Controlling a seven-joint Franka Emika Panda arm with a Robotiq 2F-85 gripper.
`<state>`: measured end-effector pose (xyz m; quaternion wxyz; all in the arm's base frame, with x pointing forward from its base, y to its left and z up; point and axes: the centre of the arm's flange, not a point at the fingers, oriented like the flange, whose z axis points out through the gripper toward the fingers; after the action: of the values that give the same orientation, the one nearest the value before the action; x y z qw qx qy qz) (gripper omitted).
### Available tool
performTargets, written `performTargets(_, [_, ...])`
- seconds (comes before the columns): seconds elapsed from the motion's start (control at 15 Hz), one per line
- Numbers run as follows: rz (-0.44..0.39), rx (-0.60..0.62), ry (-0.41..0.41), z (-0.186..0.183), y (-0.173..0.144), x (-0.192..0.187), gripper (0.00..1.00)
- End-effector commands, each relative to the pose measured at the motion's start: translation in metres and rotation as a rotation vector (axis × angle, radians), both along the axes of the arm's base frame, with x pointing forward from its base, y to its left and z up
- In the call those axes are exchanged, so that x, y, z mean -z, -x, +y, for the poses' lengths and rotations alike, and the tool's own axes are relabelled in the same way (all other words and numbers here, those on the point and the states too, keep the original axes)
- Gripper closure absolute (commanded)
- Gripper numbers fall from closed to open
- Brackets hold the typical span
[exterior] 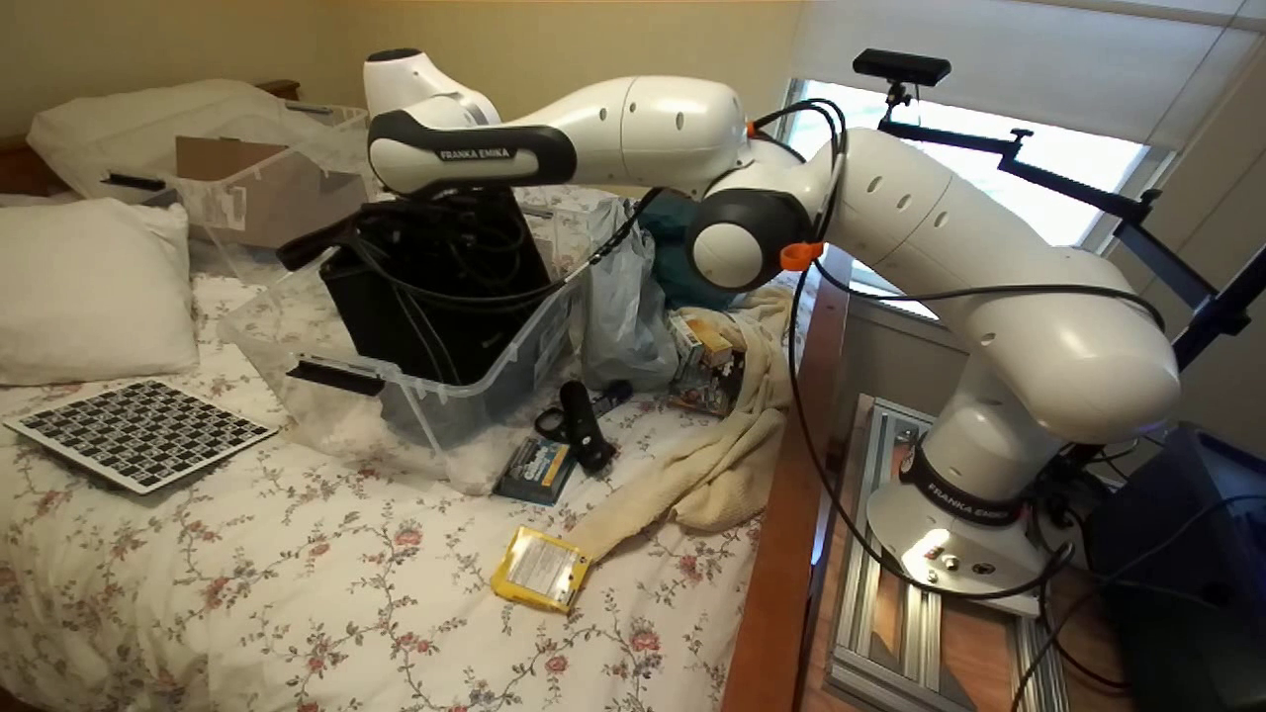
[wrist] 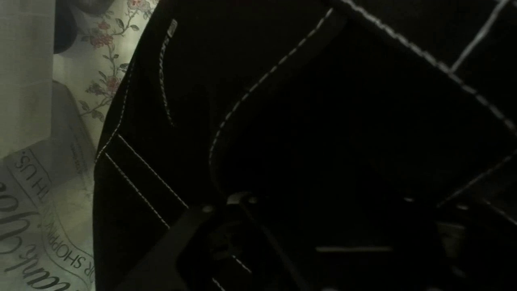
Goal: Pick up the yellow plastic from the bed and put it in the bag
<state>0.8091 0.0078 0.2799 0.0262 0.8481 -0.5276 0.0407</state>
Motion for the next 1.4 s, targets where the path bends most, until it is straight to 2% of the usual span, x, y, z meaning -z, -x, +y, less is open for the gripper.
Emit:
performTargets(0.0, [0.024,0.015,-0.013,0.000,-0.050,-0.013,0.73])
performTargets(0.07, [0.016,0.019,-0.019,0.000,-0.050,-0.015,0.79])
performTargets(0.13, [-0.017,0.023,-0.038,0.000,-0.051,-0.019,0.35])
performTargets(0.2, [-0.057,0.037,-0.051,-0.001,-0.053,-0.022,0.39])
performTargets(0.27, [-0.086,0.046,-0.065,-0.001,-0.055,-0.026,0.39])
performTargets(0.47, [-0.164,0.085,-0.111,-0.002,-0.067,-0.033,0.18])
performTargets(0.67, [-0.201,0.110,-0.135,-0.003,-0.077,-0.030,0.01])
performTargets(0.93, [-0.191,0.106,-0.139,0.000,-0.083,-0.017,0.00])
performTargets(1.33, [-0.102,0.071,-0.125,0.003,-0.081,0.002,0.00])
